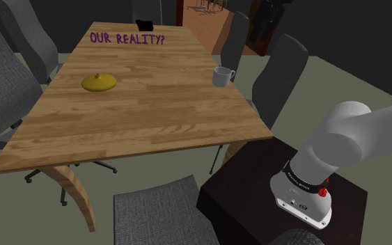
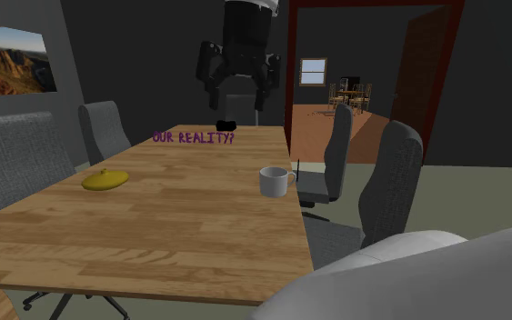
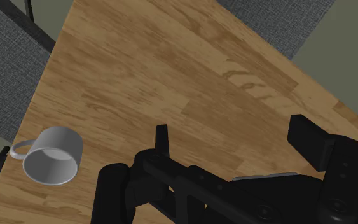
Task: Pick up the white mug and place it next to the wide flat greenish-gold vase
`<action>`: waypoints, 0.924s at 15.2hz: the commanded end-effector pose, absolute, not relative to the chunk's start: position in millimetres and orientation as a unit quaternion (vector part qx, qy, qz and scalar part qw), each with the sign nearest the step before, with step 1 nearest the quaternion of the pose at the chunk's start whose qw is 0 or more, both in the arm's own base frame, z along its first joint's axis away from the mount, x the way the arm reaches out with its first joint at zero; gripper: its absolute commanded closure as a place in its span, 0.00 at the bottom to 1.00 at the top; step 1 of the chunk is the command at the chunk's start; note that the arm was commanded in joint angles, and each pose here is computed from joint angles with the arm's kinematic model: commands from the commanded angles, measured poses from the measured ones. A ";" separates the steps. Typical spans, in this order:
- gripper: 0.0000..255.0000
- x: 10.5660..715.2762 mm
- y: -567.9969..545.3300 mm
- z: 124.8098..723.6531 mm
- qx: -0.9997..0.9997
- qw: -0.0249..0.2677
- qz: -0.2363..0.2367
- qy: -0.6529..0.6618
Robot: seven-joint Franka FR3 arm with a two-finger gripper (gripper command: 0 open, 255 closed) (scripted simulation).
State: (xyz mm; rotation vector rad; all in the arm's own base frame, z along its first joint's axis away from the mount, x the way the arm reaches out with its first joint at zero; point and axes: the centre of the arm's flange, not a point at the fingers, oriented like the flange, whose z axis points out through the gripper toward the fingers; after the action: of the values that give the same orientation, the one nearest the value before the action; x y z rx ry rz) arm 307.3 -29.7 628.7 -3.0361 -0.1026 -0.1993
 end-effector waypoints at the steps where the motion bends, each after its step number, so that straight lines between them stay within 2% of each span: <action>1: 0.00 307.3 -29.7 628.7 -0.996 0.049 -0.065 -0.034; 14: 0.00 418.0 -98.7 521.2 -0.998 0.015 -0.051 -0.040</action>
State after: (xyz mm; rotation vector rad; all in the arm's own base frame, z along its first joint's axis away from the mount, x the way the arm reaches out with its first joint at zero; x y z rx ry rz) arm 409.9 -92.8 529.5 -3.0979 -0.1230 -0.1609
